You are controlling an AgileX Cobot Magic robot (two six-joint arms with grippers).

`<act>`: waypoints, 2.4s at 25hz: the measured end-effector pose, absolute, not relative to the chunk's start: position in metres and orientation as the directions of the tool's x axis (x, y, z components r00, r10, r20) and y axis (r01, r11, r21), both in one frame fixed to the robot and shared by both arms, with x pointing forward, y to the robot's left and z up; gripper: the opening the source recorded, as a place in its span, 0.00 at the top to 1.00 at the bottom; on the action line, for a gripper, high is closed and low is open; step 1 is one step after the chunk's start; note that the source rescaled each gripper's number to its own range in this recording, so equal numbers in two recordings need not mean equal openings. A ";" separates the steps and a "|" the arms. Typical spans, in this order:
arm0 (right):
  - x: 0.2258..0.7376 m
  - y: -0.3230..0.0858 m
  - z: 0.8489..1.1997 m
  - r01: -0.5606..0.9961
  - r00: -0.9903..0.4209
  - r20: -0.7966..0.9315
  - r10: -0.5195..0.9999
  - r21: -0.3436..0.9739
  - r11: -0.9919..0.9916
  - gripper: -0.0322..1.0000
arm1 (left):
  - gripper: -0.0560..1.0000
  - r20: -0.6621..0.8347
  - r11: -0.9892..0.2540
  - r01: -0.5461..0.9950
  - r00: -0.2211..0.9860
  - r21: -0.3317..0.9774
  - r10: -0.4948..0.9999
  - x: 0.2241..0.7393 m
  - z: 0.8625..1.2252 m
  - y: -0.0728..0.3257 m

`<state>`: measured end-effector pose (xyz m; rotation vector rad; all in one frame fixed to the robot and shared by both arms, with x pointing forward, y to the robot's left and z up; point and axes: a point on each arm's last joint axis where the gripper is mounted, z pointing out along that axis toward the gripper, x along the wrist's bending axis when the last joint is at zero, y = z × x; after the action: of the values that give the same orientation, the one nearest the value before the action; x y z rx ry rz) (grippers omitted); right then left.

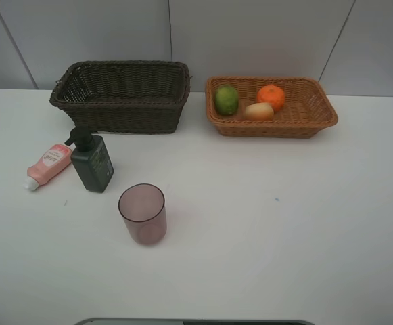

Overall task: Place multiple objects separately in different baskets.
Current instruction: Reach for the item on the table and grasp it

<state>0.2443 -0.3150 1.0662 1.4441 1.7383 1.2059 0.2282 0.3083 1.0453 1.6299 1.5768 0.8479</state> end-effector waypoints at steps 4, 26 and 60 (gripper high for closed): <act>0.239 -0.319 1.061 0.434 -0.248 0.114 0.962 0.901 0.005 0.18 | 0.01 -0.017 -0.009 0.537 0.042 0.844 0.999 0.228 1.045 0.308; 0.228 -0.317 1.061 0.373 0.256 0.110 0.960 0.905 -0.203 0.18 | 0.01 -0.017 -0.009 0.537 0.042 0.844 0.999 0.228 1.045 0.308; 0.229 -0.307 1.060 0.416 0.105 0.030 0.994 0.906 -0.071 0.18 | 0.01 -0.017 -0.009 0.537 0.042 0.844 0.999 0.228 1.045 0.308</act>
<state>0.2289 -0.3070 1.0604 1.6055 1.4168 0.9374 0.2282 0.3083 1.0453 1.6299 1.5768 0.8479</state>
